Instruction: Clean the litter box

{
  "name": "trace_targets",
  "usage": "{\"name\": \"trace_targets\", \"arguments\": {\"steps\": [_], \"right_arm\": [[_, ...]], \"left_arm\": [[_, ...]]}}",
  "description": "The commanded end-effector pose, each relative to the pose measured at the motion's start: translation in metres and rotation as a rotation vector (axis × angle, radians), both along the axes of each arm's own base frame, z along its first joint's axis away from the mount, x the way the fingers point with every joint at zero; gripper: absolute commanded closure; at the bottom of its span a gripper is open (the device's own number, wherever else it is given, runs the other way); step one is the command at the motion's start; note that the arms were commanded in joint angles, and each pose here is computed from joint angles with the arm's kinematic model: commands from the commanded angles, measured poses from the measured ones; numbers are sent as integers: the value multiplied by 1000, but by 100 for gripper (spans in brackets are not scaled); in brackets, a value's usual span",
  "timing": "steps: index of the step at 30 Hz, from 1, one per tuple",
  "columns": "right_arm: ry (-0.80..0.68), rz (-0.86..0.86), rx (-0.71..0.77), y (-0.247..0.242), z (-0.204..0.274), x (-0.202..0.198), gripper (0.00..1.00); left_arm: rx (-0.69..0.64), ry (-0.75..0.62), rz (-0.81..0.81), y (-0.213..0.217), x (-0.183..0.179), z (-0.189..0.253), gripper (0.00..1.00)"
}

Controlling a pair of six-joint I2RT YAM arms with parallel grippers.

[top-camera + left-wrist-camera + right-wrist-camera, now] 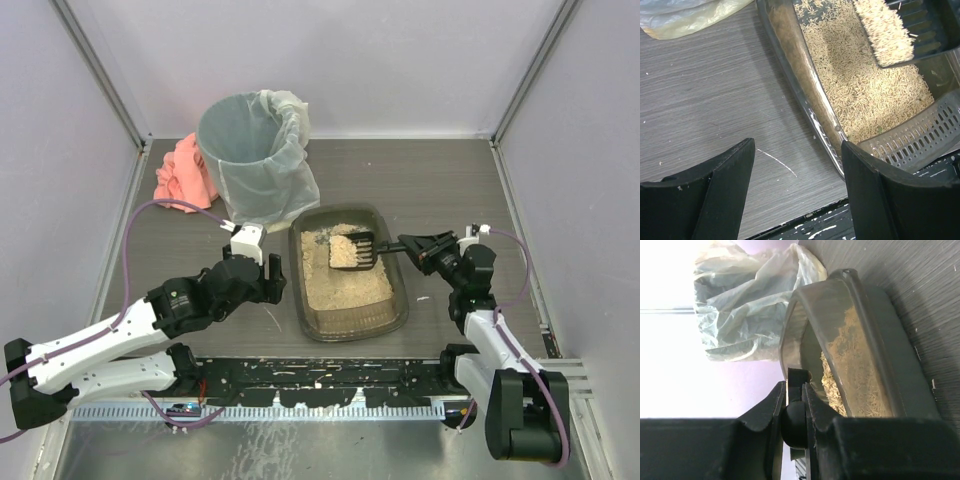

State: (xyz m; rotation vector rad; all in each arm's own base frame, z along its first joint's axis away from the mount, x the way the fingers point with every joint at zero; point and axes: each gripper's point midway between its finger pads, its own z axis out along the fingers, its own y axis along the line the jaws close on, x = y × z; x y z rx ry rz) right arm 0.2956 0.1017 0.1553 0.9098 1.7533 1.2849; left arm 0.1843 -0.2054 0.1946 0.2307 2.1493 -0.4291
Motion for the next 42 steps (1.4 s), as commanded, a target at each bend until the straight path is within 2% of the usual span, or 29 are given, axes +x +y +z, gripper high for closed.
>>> {"name": "trace_targets", "arguments": {"steps": [1, 5, 8, 12, 15, 18, 22, 25, 29, 32, 36, 39, 40, 42], "right_arm": [[-129, -23, 72, -15, 34, 2, 99], [-178, 102, 59, 12, 42, 0, 99], [-133, -24, 115, -16, 27, 2, 99], [-202, 108, 80, 15, 41, -4, 100], [-142, -23, 120, -17, 24, -1, 99], [-207, 117, 68, 12, 41, -4, 99], [-154, -31, 119, -24, 27, -1, 99], [-215, 128, 64, 14, 43, -4, 99], [-151, -27, 111, -23, 23, -1, 100], [-210, 119, 53, 10, 37, -3, 99], [-147, -27, 103, -24, 20, -1, 99], [-205, 132, 45, 11, 35, -4, 99], [-209, 126, 45, 9, 36, -3, 99], [-152, -4, 82, -21, 24, 1, 99]], "left_arm": [[-1, -30, -2, 1, 3, 12, 30], [-6, -41, 5, 5, 3, 12, 29], [-4, -36, 7, 8, 1, 12, 29], [-13, -39, 16, 9, 1, 9, 29], [-13, -33, 6, 7, 1, 11, 30], [-12, -36, 12, 7, 2, 11, 30], [-15, -30, 0, 3, 2, 11, 30], [-12, -28, 5, 3, 2, 7, 30], [-11, -21, -8, 0, 2, 9, 31], [-2, -20, 4, 3, 2, 5, 30], [-8, -14, -8, 0, 1, 4, 31], [-5, -17, 6, 3, 2, 3, 31], [-8, -21, 8, 3, 2, 3, 31], [-6, -23, 4, 4, 2, 4, 31]]}}
